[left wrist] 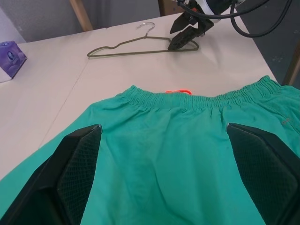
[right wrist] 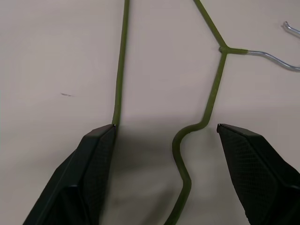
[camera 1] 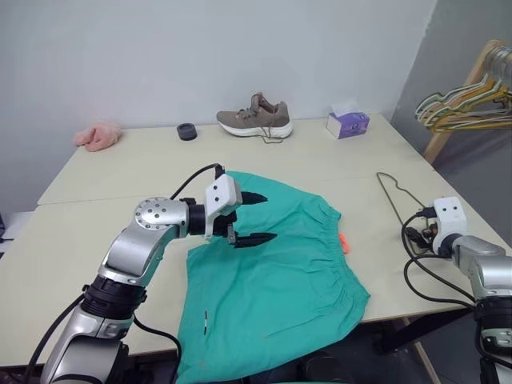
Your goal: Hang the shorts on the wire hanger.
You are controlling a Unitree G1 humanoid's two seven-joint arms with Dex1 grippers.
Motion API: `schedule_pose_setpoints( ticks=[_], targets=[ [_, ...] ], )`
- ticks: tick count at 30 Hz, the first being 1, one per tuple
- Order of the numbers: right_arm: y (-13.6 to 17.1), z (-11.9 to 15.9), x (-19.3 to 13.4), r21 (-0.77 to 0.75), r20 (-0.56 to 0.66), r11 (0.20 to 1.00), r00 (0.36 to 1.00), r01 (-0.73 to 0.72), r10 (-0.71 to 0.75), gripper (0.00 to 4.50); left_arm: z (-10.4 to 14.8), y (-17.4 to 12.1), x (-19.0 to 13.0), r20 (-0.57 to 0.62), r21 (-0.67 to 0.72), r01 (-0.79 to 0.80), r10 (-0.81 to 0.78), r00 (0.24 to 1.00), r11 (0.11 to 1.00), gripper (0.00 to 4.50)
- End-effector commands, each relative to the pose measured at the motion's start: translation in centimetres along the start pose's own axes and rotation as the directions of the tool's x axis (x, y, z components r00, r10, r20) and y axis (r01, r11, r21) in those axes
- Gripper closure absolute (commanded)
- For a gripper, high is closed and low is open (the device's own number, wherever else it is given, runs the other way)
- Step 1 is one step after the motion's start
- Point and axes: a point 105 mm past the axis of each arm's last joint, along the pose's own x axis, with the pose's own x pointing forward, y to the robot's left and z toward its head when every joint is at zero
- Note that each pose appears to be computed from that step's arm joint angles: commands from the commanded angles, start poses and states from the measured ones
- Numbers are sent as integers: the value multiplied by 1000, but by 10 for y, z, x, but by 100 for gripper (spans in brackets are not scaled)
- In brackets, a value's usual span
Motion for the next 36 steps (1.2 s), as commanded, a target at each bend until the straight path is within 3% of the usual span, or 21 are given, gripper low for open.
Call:
schedule_pose_setpoints(
  ticks=[1,7,10,19,22,27,31,36],
  targets=[
    [-17,-3,2,67,-41,996,998,60,-57,83,8,-2,1,20,44,4,-4,1000,999,1],
    [-13,-33,9,159,-183,987,983,26,3,83,6,-3,0,25,48,-15,14,1000,999,1],
    [-14,-52,13,189,-258,981,966,40,10,139,6,-2,0,27,49,-21,20,999,999,0],
    [-23,-63,18,126,-287,989,957,79,-40,434,3,-1,-5,20,41,-51,51,999,998,0],
    [-23,-54,20,63,-250,996,967,65,-47,448,1,3,-9,18,25,-75,75,997,997,0],
    [-22,-15,20,-154,-98,988,994,26,-41,448,-2,15,-16,16,-1,-146,146,989,989,0],
    [18,43,5,-376,110,917,977,-129,183,448,-9,40,-34,-3,-62,-260,261,965,964,0],
    [74,82,-25,-603,162,748,877,-276,453,448,-13,61,-52,-26,-107,-350,349,937,931,0]
  ],
)
